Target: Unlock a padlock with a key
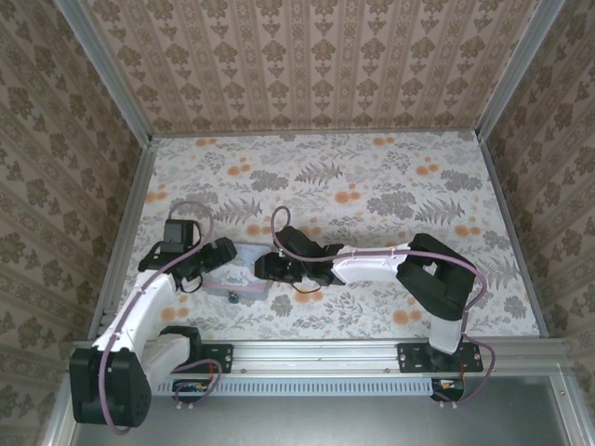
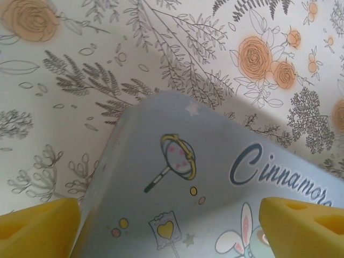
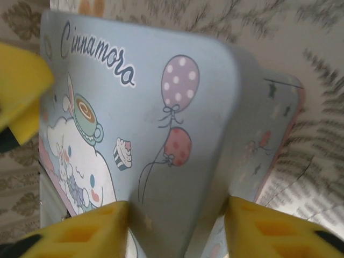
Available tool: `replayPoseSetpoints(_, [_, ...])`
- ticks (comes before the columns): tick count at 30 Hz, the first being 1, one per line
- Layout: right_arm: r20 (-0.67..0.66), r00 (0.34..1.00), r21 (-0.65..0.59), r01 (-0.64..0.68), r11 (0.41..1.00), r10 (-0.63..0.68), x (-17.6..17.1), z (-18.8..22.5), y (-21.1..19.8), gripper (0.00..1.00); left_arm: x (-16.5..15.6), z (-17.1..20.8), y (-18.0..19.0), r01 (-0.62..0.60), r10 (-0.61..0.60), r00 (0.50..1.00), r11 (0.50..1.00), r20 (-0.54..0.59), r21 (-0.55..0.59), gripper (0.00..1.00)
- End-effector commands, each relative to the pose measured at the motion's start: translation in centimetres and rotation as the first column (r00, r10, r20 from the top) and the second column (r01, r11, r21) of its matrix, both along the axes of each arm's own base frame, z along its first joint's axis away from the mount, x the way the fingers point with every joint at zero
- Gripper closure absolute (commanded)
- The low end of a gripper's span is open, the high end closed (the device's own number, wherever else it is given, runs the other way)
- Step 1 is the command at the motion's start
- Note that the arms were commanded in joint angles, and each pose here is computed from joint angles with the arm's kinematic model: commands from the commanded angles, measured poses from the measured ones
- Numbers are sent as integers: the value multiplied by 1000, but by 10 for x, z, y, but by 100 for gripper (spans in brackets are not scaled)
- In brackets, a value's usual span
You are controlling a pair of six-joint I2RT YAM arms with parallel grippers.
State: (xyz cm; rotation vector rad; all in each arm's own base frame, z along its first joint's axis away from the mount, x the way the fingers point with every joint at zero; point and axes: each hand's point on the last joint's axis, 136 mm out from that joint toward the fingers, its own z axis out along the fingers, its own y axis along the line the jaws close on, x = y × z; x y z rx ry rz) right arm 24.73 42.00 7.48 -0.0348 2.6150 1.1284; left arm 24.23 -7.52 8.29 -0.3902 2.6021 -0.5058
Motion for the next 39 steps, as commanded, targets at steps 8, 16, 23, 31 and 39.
replayPoseSetpoints(8, [-43, 983, 31, 178, 984, -177, 59, -6, -67, 65, 27, 14, -117, 223, -220, 975, 971, 45, -84, 5])
replayPoseSetpoints(16, [-35, 951, -1, 306, 952, -306, 90, -3, -144, 63, 63, 19, -189, 313, -309, 949, 947, 64, -72, 5])
replayPoseSetpoints(23, [-46, 941, -13, 335, 942, -335, 97, -5, -168, 58, 79, 16, -210, 325, -319, 945, 941, 76, -94, 4])
replayPoseSetpoints(31, [-70, 925, -14, 373, 928, -373, 103, -9, -181, 54, 86, 12, -228, 341, -333, 939, 930, 82, -138, 3])
replayPoseSetpoints(39, [-76, 897, -24, 435, 900, -436, 97, -11, -210, 53, 75, 7, -268, 403, -395, 915, 901, 79, -158, 3])
